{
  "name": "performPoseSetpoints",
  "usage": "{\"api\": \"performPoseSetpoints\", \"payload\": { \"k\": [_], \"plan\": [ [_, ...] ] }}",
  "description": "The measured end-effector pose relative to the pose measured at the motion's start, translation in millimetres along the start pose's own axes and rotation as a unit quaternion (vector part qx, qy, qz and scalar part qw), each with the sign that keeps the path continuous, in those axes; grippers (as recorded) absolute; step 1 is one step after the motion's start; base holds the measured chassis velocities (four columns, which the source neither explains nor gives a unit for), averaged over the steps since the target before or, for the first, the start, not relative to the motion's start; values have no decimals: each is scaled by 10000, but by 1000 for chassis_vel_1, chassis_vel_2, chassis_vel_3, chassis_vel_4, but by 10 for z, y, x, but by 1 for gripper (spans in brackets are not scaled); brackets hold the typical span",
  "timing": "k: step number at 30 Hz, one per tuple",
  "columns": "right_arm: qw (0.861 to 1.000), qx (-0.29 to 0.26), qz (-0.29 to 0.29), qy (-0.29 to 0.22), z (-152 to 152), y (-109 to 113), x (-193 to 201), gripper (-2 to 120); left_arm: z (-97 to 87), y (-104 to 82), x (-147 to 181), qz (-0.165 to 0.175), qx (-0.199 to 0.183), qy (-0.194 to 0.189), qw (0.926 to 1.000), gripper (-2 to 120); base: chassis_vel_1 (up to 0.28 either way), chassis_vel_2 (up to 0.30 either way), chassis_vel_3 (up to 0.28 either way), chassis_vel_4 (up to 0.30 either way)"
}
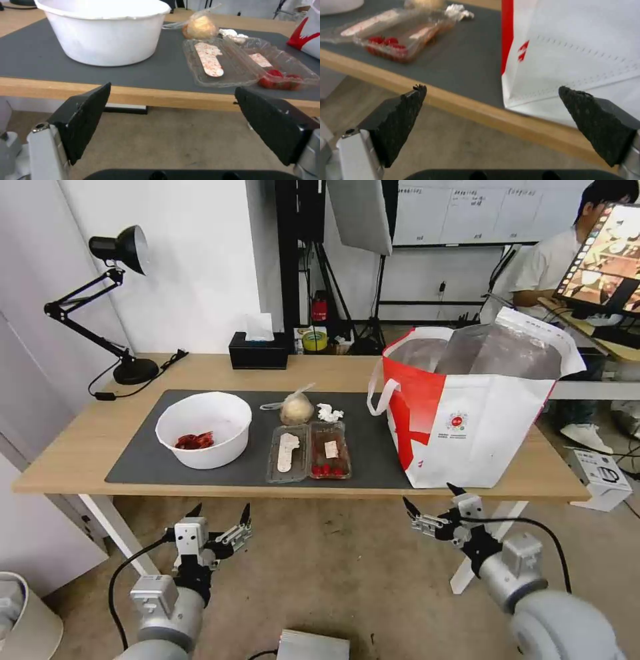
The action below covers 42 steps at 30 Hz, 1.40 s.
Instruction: Pick up the trash from the table and place it into the takeout bag.
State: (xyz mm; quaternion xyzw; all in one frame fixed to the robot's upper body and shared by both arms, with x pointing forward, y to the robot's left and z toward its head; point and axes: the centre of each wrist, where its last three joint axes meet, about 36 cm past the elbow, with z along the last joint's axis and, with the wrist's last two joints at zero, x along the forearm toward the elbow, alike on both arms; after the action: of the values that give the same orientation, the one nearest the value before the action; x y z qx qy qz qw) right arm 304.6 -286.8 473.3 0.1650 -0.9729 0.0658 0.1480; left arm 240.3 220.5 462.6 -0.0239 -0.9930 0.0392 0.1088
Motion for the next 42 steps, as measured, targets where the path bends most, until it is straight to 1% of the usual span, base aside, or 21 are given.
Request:
{"api": "performPoseSetpoints", "payload": {
  "k": [11, 17, 20, 29, 32, 33, 35, 37, 38, 40, 41, 42],
  "plan": [
    [10000, -32, -5, -2, 7, 15, -3, 100, -5, -3, 11, 16, -3, -21, 10000, 100, 0, 0, 0, 0],
    [10000, -50, -20, -54, -4, 39, 3, 100, -55, -15, 36, 61, 39, -101, 9999, 100, 0, 0, 0, 0],
    [9999, -65, -43, -124, -29, 55, 15, 100, -95, -24, 46, 135, 235, -185, 9995, 100, 0, 0, 0, 0],
    [9998, -86, -73, -163, -48, 70, 22, 100, -124, -40, 36, 237, 530, -294, 9979, 100, 0, 0, 0, 0],
    [9998, -86, -85, -174, -57, 73, 26, 100, -136, -60, 18, 327, 768, -313, 9960, 100, 0, 0, 0, 0],
    [9998, -86, -85, -174, -57, 73, 26, 100, -136, -60, 18, 327, 768, -313, 9960, 100, 0, 0, 0, 0],
    [9998, -88, -89, -176, -57, 75, 26, 100, -138, -81, 4, 398, 974, -302, 9940, 100, 0, 0, 0, 0],
    [9998, -89, -90, -176, -57, 76, 25, 100, -139, -87, 1, 418, 1035, -297, 9933, 100, 0, 0, 0, 0],
    [9998, -91, -99, -177, -57, 80, 25, 100, -147, -107, -1, 476, 1226, -236, 9910, 100, 0, 0, 0, 0],
    [9998, -91, -99, -177, -57, 80, 25, 100, -147, -107, -1, 476, 1226, -236, 9910, 100, 0, 0, 0, 0],
    [9997, -88, -110, -180, -59, 86, 24, 100, -193, -141, 11, 581, 1601, -34, 9854, 100, 0, 0, 0, 0],
    [9997, -83, -113, -181, -61, 86, 23, 100, -219, -152, 12, 623, 1789, 40, 9819, 100, 0, 0, 0, 0]
  ]
}}
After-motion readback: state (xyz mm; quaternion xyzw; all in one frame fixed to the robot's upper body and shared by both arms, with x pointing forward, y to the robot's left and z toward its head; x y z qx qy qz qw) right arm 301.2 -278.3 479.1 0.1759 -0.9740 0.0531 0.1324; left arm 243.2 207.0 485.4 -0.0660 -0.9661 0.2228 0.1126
